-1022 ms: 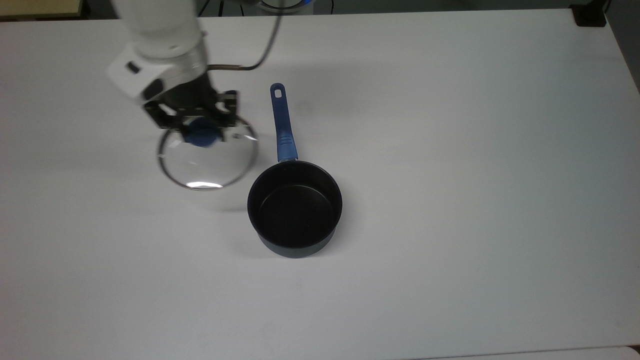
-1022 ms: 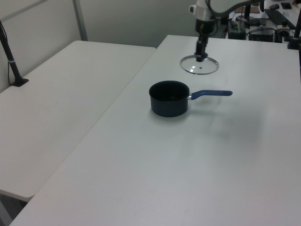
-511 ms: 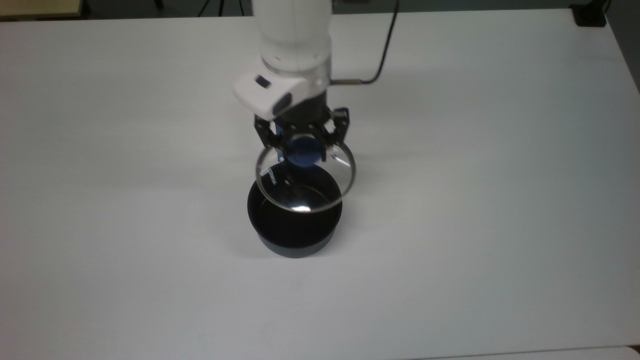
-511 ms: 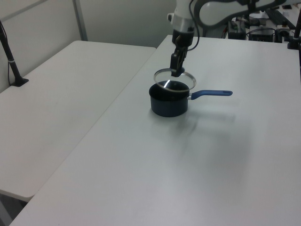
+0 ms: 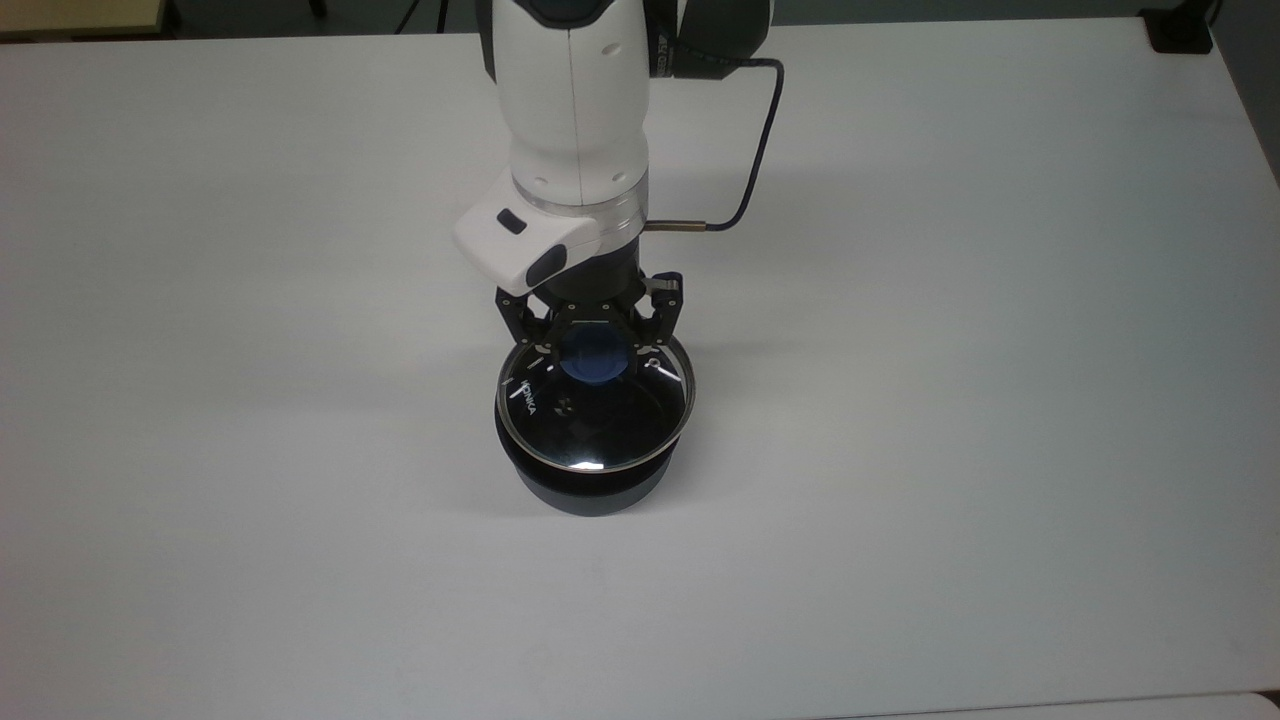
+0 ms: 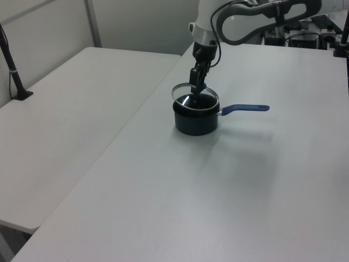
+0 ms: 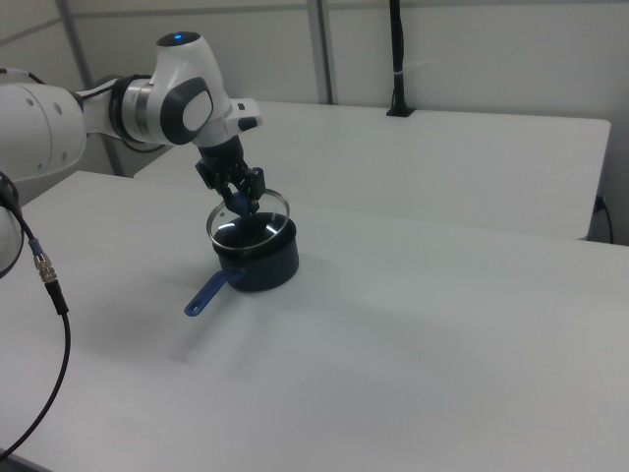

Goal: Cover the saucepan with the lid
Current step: 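Lower the lid onto the saucepan rim and open the gripper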

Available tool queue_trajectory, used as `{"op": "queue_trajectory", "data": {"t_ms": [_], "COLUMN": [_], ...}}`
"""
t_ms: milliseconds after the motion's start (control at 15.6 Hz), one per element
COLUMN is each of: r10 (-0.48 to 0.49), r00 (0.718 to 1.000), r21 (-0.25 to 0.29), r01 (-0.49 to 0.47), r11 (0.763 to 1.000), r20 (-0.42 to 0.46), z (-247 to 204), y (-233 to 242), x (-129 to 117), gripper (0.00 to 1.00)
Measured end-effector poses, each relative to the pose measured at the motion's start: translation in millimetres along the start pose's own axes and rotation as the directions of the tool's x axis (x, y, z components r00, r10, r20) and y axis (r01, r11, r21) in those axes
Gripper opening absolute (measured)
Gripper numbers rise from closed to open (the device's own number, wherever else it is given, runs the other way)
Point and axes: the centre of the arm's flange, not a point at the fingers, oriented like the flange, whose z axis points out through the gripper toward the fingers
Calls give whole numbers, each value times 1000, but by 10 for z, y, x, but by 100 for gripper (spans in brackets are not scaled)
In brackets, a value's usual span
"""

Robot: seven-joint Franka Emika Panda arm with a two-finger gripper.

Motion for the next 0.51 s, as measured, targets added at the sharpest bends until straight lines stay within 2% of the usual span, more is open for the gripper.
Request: {"op": "queue_trajectory", "data": {"t_ms": [511], "r10": [8], "r00": [1000], "r21": [-6], "r01": [-7], "r11": [1000], "r20": [26], "z": [194], "y": [56], "x": [-1], "gripper": [61]}}
